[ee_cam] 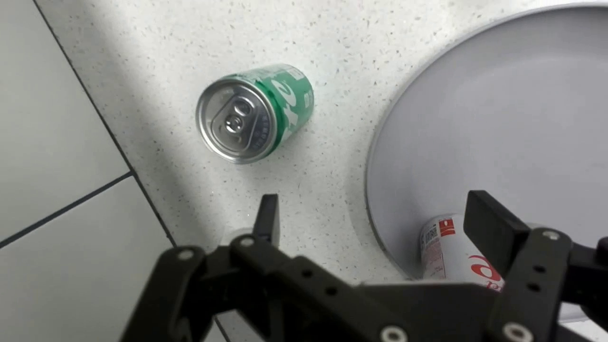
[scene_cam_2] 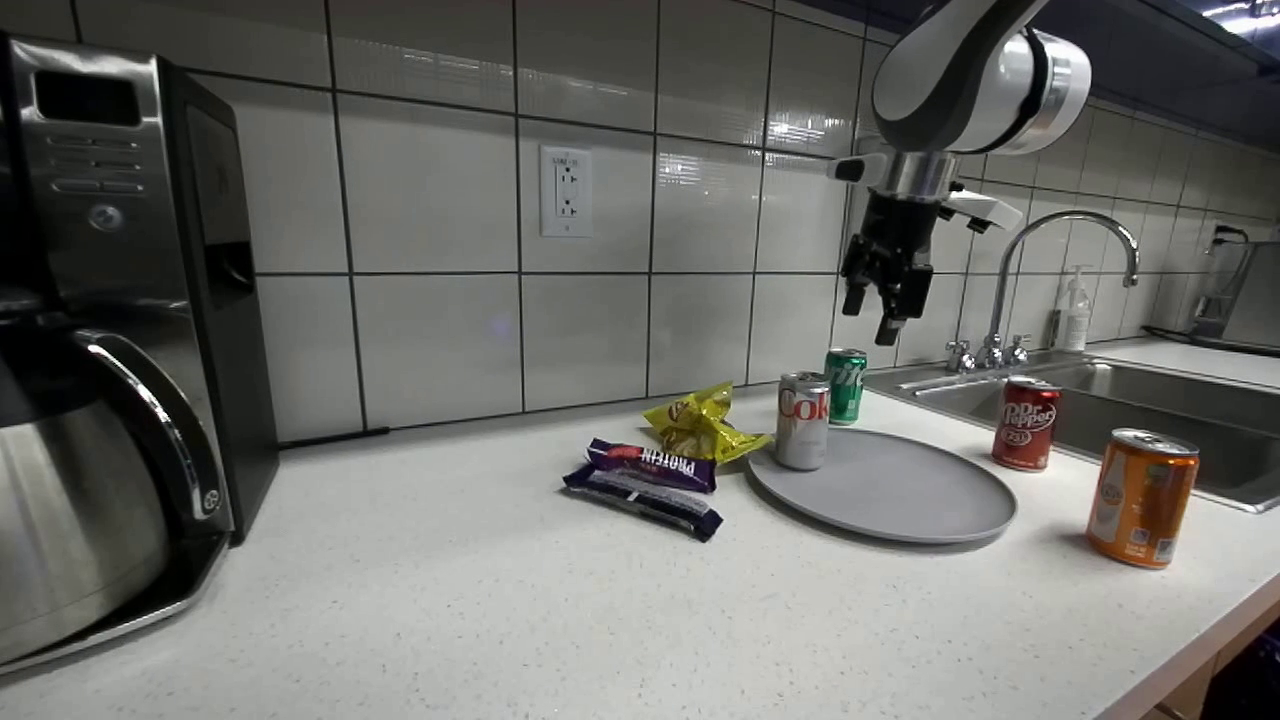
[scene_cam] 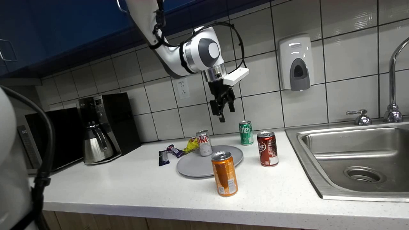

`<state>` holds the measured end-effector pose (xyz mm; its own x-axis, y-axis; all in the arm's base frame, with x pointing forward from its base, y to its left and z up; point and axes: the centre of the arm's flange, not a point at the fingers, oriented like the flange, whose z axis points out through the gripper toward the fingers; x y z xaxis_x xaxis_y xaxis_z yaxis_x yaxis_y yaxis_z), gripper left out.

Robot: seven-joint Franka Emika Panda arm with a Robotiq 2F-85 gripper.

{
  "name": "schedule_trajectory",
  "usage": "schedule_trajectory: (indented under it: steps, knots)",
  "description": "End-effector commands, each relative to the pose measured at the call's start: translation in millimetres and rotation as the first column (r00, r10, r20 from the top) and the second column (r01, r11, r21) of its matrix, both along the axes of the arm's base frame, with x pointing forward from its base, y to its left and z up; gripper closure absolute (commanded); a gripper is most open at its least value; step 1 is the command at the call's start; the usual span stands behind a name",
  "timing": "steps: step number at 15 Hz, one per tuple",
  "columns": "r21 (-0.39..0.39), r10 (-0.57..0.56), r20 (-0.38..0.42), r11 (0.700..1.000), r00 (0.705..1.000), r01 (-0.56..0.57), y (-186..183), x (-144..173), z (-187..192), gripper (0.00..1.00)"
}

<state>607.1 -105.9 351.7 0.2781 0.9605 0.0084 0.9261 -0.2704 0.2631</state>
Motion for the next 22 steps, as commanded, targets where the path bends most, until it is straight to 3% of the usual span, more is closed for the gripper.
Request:
schedule_trajectory:
  steps: [1,13,22]
  knots:
    - [0.011,-0.016,0.019,1.0,1.0,0.016,-21,6,12,0.0]
    - [0.022,-0.071,0.027,0.997,0.997,0.07,-60,45,3,0.0]
    - [0.026,-0.066,0.002,0.997,0.998,0.066,-66,76,-14,0.0]
